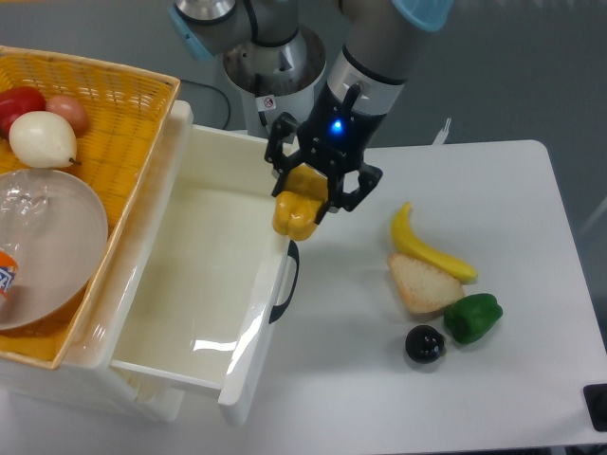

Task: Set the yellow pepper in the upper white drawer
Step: 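Lift the yellow pepper and carry it over the open white drawer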

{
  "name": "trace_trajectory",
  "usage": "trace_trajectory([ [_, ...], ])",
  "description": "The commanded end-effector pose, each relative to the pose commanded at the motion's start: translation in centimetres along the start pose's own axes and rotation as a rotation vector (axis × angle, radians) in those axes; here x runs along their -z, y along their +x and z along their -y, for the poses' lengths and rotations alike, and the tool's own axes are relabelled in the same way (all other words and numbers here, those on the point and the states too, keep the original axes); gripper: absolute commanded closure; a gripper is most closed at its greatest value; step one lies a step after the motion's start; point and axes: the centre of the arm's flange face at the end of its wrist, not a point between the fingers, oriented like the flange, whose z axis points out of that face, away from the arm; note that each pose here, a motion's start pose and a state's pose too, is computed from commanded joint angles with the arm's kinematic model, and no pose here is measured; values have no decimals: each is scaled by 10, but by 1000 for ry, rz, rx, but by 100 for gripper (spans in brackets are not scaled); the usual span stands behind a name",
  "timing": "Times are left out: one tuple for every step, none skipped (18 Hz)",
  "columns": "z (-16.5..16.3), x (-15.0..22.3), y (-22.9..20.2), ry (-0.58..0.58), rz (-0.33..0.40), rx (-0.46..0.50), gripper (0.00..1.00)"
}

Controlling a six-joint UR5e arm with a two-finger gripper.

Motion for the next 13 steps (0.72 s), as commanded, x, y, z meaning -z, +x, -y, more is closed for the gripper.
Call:
trace_trajectory([
  [2, -2, 5, 0, -5, 7, 93],
  [2, -4, 7, -3, -7, 7, 93],
  [1, -7, 7, -5, -12, 12, 93],
  [2, -12, 10, -10, -21, 7, 92],
  [4, -20, 14, -20, -32, 8, 91],
  [5, -28, 18, -30, -44, 8, 85],
  [5, -36, 20, -40, -55, 5, 84],
  [5, -43, 20, -48, -62, 3, 84],
  [4, -51, 20, -54, -69, 0, 84],
  [5, -57, 24, -60, -76, -8, 83],
  [6, -62, 28, -65, -82, -15, 82],
  [7, -63, 31, -66, -85, -17, 81],
  [7, -64, 30, -67, -86, -10, 77],
])
